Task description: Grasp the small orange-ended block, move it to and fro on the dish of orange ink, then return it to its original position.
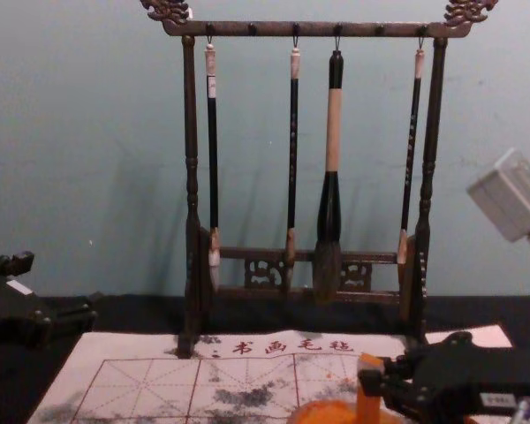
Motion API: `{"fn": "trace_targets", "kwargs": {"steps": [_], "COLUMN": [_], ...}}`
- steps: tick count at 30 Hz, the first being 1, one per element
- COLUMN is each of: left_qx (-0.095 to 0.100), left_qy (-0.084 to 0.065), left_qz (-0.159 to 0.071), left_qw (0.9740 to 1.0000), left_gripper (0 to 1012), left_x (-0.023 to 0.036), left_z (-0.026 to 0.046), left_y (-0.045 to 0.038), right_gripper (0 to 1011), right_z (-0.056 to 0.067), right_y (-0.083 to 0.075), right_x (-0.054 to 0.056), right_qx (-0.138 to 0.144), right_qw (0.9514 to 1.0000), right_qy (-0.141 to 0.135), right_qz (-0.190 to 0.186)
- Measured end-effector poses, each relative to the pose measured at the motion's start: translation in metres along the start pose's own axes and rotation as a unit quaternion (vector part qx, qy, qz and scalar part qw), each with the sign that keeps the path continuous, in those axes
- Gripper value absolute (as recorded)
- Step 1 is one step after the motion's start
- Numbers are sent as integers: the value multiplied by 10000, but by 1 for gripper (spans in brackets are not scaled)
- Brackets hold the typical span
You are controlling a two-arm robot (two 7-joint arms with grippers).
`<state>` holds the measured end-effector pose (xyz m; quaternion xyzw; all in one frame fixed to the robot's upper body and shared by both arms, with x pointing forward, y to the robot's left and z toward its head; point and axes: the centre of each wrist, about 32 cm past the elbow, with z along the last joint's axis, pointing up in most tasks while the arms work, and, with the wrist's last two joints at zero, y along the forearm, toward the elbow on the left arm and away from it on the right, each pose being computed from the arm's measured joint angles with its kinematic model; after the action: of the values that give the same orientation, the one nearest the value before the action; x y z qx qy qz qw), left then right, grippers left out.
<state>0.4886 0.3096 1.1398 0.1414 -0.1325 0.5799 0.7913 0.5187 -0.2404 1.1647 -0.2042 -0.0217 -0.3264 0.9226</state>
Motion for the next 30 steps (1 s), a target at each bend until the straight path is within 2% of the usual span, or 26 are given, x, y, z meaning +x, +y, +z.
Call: {"fn": "trace_targets", "kwargs": {"steps": [17, 30], "left_qx": [0, 1], "left_qy": [0, 0], "left_qz": [0, 0], "left_qw": [10000, 10000], "left_gripper": [1001, 1001], "left_x": [0, 0], "left_z": [0, 0], "left_y": [0, 0], "right_gripper": [82, 82], "right_z": [-48, -15], "right_y": [-160, -132], "right_x": [-68, -161], "right_qx": [23, 98], "right_qw": [9999, 9995], "right_qy": [93, 118], "right_qz": [76, 286]}}
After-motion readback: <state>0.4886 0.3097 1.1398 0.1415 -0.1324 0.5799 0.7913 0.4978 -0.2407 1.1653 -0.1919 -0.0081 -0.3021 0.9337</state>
